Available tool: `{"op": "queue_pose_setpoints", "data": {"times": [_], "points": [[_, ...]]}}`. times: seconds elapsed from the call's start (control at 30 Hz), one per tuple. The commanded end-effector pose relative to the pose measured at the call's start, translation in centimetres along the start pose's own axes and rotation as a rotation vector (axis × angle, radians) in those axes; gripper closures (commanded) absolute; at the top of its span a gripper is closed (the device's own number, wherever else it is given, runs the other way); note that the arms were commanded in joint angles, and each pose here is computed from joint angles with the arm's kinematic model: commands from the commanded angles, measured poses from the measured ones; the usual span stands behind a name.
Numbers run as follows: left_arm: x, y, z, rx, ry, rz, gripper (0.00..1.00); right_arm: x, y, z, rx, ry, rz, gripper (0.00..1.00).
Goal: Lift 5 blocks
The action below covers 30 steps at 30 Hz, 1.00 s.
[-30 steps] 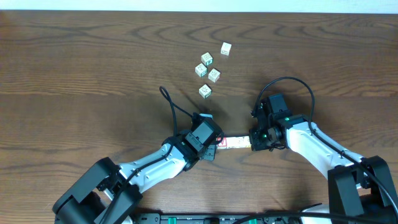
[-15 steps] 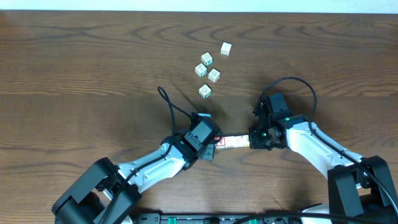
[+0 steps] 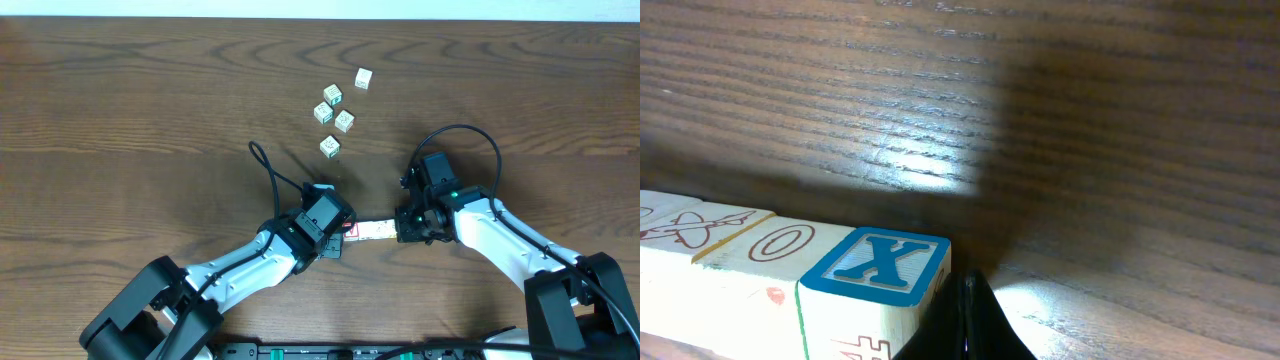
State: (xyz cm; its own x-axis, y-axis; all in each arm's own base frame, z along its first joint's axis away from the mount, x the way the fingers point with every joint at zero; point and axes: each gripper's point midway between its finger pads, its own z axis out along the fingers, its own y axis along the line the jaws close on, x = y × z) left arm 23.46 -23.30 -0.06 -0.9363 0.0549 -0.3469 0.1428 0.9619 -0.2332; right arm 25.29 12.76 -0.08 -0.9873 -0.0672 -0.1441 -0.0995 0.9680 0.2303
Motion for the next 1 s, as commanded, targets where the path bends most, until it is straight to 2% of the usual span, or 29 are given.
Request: {"op": "queue_pose_setpoints", "data": {"times": [0.0,0.57,0.97], "points": [[0.5,-3.8,-1.2,0.164,0.038,0.027,0.93,0.8,5.8,-1.2,-0.243,0.030,-0.049,0.99],[-0.4,-4.4,-2.6,0.196,0.006,-0.010,0.92,0.3,5.5,-3.7,-0.211,-0.044,-0.063,0.99],[-0.5,-4.4,-2.6,0.191,0.005,-0.080,0.93,1.1,5.2,-3.8,-0.186,-0.018,-0.043,0.99]]}}
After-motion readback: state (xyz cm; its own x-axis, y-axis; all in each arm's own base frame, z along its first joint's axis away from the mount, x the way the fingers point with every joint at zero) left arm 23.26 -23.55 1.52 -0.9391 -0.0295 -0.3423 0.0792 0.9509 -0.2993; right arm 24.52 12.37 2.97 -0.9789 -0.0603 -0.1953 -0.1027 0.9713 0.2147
